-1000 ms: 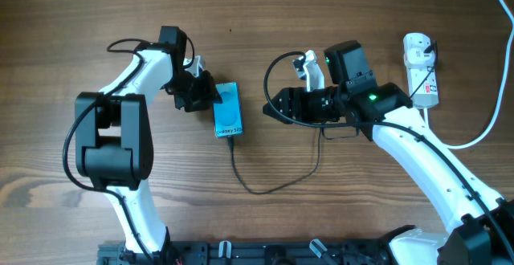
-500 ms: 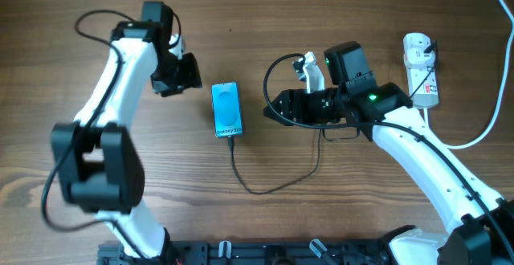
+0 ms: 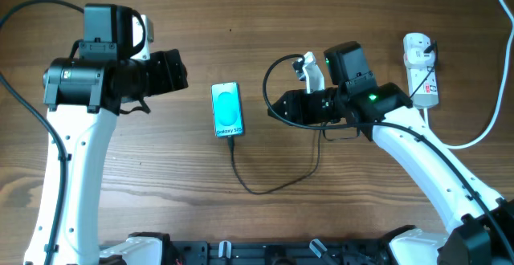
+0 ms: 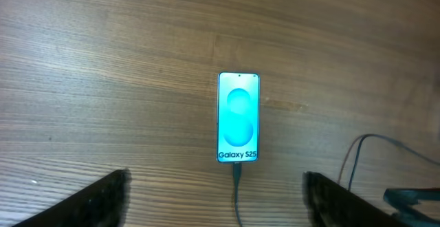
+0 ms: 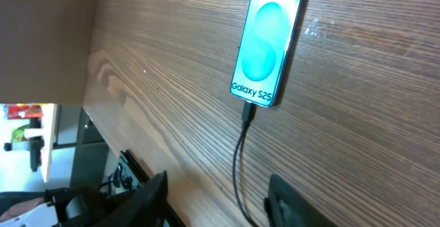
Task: Plug charger to phone and switch on socket
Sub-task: 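Open the left gripper and lift it away from the phone, then move the right gripper over the white power strip's switch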
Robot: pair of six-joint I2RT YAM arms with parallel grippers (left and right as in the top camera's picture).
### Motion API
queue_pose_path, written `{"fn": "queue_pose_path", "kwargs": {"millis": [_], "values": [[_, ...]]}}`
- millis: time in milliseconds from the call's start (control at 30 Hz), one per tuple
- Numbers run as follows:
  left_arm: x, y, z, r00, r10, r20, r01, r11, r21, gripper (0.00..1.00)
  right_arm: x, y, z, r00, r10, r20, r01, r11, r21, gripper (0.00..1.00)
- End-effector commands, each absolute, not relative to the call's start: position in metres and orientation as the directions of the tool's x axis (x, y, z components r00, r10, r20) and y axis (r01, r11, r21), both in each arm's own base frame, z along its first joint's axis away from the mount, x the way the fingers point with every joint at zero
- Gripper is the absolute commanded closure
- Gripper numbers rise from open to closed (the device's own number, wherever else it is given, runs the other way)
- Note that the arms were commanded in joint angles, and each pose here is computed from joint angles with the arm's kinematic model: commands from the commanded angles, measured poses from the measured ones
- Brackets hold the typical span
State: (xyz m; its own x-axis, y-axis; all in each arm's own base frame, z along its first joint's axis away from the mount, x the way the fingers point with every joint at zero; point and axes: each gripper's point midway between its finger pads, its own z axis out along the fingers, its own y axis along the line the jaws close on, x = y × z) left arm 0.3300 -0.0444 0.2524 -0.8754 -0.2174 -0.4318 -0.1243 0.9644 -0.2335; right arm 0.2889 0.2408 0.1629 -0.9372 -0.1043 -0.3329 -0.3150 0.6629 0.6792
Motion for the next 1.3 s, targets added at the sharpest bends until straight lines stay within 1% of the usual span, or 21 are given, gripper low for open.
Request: {"fn": "queue_pose_path", "kwargs": {"millis": [0,33,67,167,233,333,433,633,733,933,1100,1267], "values": [[0.329,-0.040,0.257,-0.870,-0.214,-0.444,-0.126,0.967,-0.220,0.00,0.298,0.237,0.163,-0.924,-0.105,-0.368,-0.334,0.693,0.640,0.64],[0.328,-0.040,0.257,-0.872,-0.214,-0.440,-0.127,0.967,-0.219,0.00,0.298,0.237,0.163,-0.921,-0.111,-0.373,-0.341,0.692,0.637,0.66],[0.327,-0.040,0.257,-0.874,-0.214,-0.437,-0.127,0.967,-0.219,0.00,0.298,0.237,0.163,-0.916,-0.120,-0.382,-0.353,0.690,0.632,0.73],[0.327,-0.040,0.257,-0.873,-0.214,-0.438,-0.127,0.967,-0.219,0.00,0.299,0.235,0.162,-0.917,-0.117,-0.382,-0.348,0.703,0.620,0.79],[0.327,-0.040,0.257,-0.873,-0.214,-0.438,-0.127,0.967,-0.219,0.00,0.301,0.227,0.159,-0.920,-0.110,-0.377,-0.329,0.742,0.584,0.80],[0.327,-0.040,0.257,-0.873,-0.214,-0.438,-0.127,0.967,-0.219,0.00,0.305,0.217,0.163,-0.914,-0.120,-0.388,-0.325,0.788,0.523,0.87],[0.327,-0.040,0.257,-0.873,-0.214,-0.438,-0.127,0.967,-0.219,0.00,0.311,0.206,0.176,-0.907,-0.106,-0.408,-0.308,0.828,0.469,0.96],[0.327,-0.040,0.257,-0.873,-0.214,-0.438,-0.127,0.967,-0.219,0.00,0.318,0.183,0.211,-0.900,-0.072,-0.430,-0.276,0.857,0.435,0.96],[0.327,-0.040,0.257,-0.873,-0.214,-0.438,-0.127,0.967,-0.219,0.00,0.325,0.153,0.222,-0.903,-0.029,-0.428,-0.210,0.900,0.382,0.96],[0.327,-0.040,0.257,-0.873,-0.214,-0.438,-0.127,0.967,-0.219,0.00,0.336,0.107,0.251,-0.892,0.056,-0.449,-0.124,0.925,0.359,0.96],[0.327,-0.040,0.257,-0.873,-0.214,-0.438,-0.127,0.967,-0.219,0.00,0.348,0.054,0.257,-0.870,0.185,-0.457,0.008,0.932,0.362,0.96],[0.327,-0.040,0.257,-0.873,-0.214,-0.438,-0.127,0.967,-0.219,0.00,0.354,0.001,0.258,-0.834,0.273,-0.479,0.110,0.933,0.342,0.96]]}}
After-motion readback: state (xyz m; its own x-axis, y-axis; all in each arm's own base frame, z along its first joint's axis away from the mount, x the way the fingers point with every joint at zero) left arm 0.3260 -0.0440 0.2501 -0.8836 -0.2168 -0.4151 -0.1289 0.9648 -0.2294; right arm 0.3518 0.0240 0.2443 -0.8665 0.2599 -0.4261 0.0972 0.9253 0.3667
